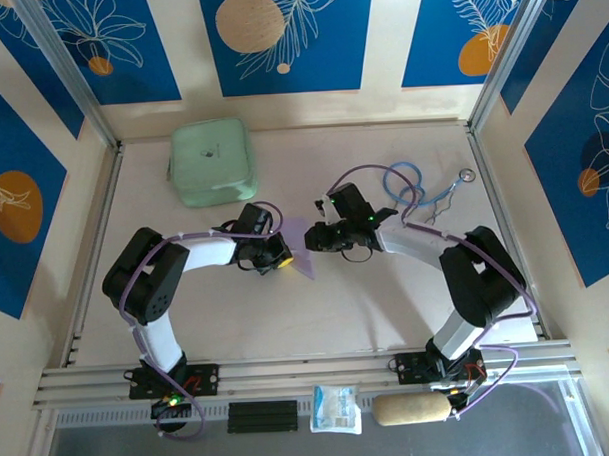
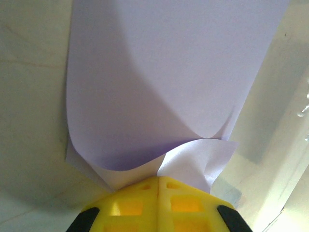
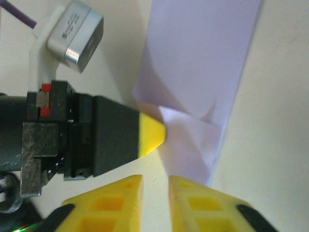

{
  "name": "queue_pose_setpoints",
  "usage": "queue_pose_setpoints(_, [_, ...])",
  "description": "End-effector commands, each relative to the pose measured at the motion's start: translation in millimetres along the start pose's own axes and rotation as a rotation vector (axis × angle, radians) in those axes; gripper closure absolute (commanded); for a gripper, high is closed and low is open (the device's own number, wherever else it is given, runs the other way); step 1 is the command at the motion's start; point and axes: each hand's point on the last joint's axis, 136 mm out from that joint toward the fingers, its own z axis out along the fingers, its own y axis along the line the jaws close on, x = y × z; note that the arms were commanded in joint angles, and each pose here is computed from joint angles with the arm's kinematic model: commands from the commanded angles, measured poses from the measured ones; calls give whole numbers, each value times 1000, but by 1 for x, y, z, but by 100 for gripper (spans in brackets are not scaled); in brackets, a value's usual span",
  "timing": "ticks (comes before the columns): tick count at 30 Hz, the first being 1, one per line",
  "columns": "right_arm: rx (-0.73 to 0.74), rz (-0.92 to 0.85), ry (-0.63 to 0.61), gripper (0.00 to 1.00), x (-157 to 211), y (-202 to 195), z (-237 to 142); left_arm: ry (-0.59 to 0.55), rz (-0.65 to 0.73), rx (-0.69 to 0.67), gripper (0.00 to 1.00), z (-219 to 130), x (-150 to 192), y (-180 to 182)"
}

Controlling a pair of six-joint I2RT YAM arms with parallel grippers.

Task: Fold a paper plane with a square sheet of paper (pick it up from the middle)
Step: Third fold the triangle at the center of the table.

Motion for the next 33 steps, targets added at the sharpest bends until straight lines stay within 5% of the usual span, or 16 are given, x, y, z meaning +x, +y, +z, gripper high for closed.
queue_pose_setpoints(1, [-80, 45, 141, 85, 25, 12, 12, 20, -60, -143, 96, 9, 12, 43])
queue_pose_setpoints(12, [-46, 82, 239, 95, 42, 6, 46, 31, -62, -144, 96, 11, 14, 44])
queue_pose_setpoints(33, [76, 124, 290, 96, 50, -24, 58, 41, -77, -169, 96, 13, 17, 53])
